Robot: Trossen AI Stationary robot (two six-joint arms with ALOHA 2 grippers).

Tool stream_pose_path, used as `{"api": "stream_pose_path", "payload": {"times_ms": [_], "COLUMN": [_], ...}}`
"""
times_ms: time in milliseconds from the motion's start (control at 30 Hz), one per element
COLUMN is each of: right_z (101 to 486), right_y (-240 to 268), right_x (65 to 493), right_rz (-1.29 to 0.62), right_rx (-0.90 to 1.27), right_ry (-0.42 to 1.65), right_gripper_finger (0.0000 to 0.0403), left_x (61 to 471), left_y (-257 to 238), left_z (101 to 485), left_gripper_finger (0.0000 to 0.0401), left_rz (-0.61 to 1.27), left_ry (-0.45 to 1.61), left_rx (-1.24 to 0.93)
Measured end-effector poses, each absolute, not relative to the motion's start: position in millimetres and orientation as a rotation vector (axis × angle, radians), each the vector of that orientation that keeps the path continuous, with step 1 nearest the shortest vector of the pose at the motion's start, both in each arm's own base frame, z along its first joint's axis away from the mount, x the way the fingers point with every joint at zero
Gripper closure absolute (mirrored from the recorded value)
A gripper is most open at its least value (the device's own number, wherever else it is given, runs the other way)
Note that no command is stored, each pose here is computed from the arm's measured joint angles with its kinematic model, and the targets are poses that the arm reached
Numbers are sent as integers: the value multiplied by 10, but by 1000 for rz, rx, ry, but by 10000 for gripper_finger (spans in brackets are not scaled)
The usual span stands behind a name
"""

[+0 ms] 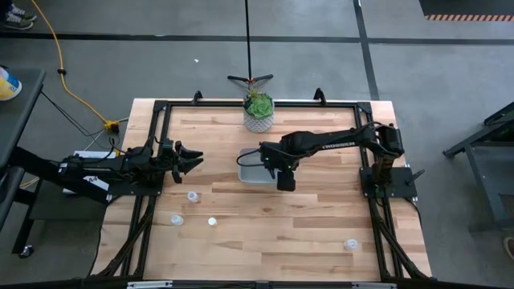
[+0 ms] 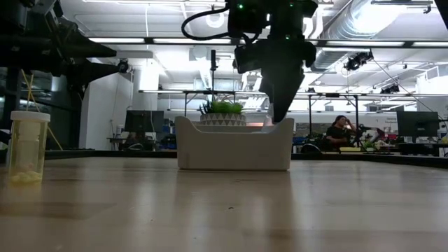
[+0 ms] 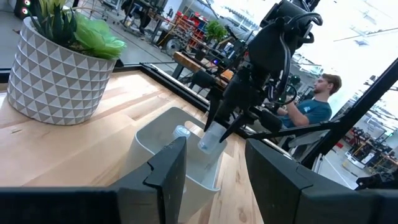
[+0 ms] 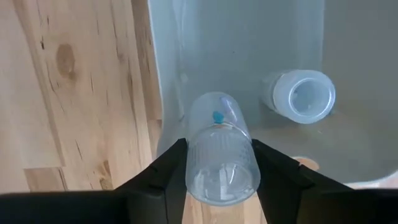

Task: Pick and place pill bottles into a basket
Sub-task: Put the middle transparent pill bottle into the gray bin, then put the bottom transparent pill bottle into the gray bin

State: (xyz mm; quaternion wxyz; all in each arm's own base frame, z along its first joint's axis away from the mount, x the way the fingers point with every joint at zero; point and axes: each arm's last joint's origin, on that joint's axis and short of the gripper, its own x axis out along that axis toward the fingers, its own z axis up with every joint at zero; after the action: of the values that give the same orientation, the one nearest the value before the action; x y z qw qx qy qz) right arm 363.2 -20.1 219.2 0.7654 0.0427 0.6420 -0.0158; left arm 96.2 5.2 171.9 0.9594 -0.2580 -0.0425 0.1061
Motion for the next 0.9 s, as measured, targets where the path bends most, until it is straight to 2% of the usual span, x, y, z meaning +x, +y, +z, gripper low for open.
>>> {"api": "stream_pose_path", "payload": {"times_ms": [300, 600, 733, 900], "right_z": [2192, 2201, 2362, 2812], "right_y": [-193, -240, -310, -318], "right_x": [3631, 3649, 3721, 3878], "right_rz": [-10, -30, -78, -44], "right_rx": [108, 115, 143, 85], "right_ry": [1395, 1375, 1314, 1153], "right_gripper_finger": [221, 219, 218, 226], "left_x": [962, 962, 962, 962], "left_y": [52, 52, 52, 52], "left_z": [1719, 1719, 1719, 1719], "left_gripper_finger": [201, 201, 201, 201], "left_rz": [215, 216, 216, 216], "left_ry": [-86, -86, -86, -87], "left_rx": [-523, -523, -523, -523]}}
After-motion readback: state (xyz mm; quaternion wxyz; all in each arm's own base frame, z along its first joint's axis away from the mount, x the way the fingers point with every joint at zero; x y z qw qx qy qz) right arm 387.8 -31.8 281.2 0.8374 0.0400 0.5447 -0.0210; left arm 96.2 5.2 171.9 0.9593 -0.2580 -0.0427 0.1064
